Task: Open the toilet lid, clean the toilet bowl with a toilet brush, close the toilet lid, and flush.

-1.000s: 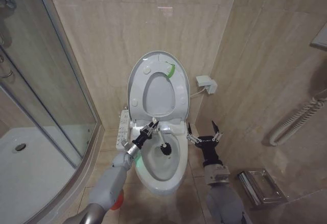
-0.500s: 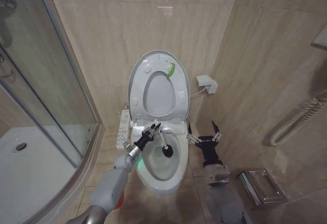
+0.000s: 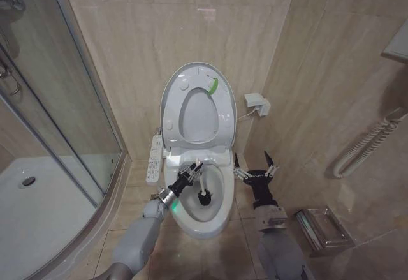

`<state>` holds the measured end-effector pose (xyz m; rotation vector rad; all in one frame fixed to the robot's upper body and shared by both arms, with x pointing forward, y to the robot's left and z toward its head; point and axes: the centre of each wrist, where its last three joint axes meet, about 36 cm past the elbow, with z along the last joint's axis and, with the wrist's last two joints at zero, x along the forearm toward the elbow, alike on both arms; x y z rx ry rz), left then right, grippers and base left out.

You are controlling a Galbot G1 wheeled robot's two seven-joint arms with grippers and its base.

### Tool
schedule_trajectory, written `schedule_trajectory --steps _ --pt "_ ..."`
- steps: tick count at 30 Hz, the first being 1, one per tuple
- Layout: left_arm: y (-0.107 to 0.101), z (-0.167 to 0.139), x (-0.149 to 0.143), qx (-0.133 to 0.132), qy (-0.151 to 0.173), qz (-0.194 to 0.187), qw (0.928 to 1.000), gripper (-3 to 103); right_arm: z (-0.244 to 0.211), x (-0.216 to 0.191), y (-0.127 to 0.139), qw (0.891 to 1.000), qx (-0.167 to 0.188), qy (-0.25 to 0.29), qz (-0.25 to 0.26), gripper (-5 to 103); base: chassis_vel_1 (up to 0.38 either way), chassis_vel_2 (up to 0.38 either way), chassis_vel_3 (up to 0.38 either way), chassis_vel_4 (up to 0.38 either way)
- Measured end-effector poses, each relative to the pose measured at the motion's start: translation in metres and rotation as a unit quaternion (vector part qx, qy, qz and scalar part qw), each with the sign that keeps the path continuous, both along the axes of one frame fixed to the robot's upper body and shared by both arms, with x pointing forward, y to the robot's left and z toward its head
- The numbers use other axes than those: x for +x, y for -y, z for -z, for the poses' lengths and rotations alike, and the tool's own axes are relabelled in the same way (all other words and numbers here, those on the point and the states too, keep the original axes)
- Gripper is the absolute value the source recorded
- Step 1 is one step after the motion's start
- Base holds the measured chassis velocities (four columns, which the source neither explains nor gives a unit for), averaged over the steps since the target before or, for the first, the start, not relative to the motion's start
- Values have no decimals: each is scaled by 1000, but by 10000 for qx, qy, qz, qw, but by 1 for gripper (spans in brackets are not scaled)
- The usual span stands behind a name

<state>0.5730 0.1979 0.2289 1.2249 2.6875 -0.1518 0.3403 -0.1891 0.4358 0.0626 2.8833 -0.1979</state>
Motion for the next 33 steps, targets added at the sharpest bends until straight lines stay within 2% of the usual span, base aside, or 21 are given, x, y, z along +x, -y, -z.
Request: schedule_trajectory --steps 4,8,11,12,15,18,23,26,27,29,30,33 --pt "-13 -1 2 534 266 86 9982 20 0 0 0 10000 0 0 0 100 0 0 0 0" --pt "-17 0 -1 626 334 92 9974 20 0 0 0 10000 0 0 0 100 0 0 0 0" --pt "-10 -5 -2 393 359 76 9986 20 0 0 0 10000 0 0 0 100 0 0 0 0" --pt "-10 -5 -2 393 359 76 9986 20 0 0 0 10000 0 0 0 100 0 0 0 0" --pt "2 -19 2 -40 420 41 9991 20 0 0 0 10000 0 0 0 100 0 0 0 0" --pt "11 -35 9 -334 512 33 9981 20 0 0 0 10000 0 0 0 100 0 0 0 0" --pt "15 -43 17 -549 575 26 9968 20 0 0 0 10000 0 0 0 100 0 0 0 0" --pt "17 -40 16 -845 373 -47 9957 20 0 0 0 10000 0 0 0 100 0 0 0 0" --pt "17 -40 16 -845 373 -47 9957 20 0 0 0 10000 0 0 0 100 0 0 0 0" --pt "18 -31 12 -1081 122 -142 9940 20 0 0 0 10000 0 0 0 100 0 0 0 0" --pt "18 -31 12 -1081 122 -142 9940 20 0 0 0 10000 0 0 0 100 0 0 0 0" --pt "17 -15 8 -1259 -195 -289 9914 20 0 0 0 10000 0 0 0 100 0 0 0 0"
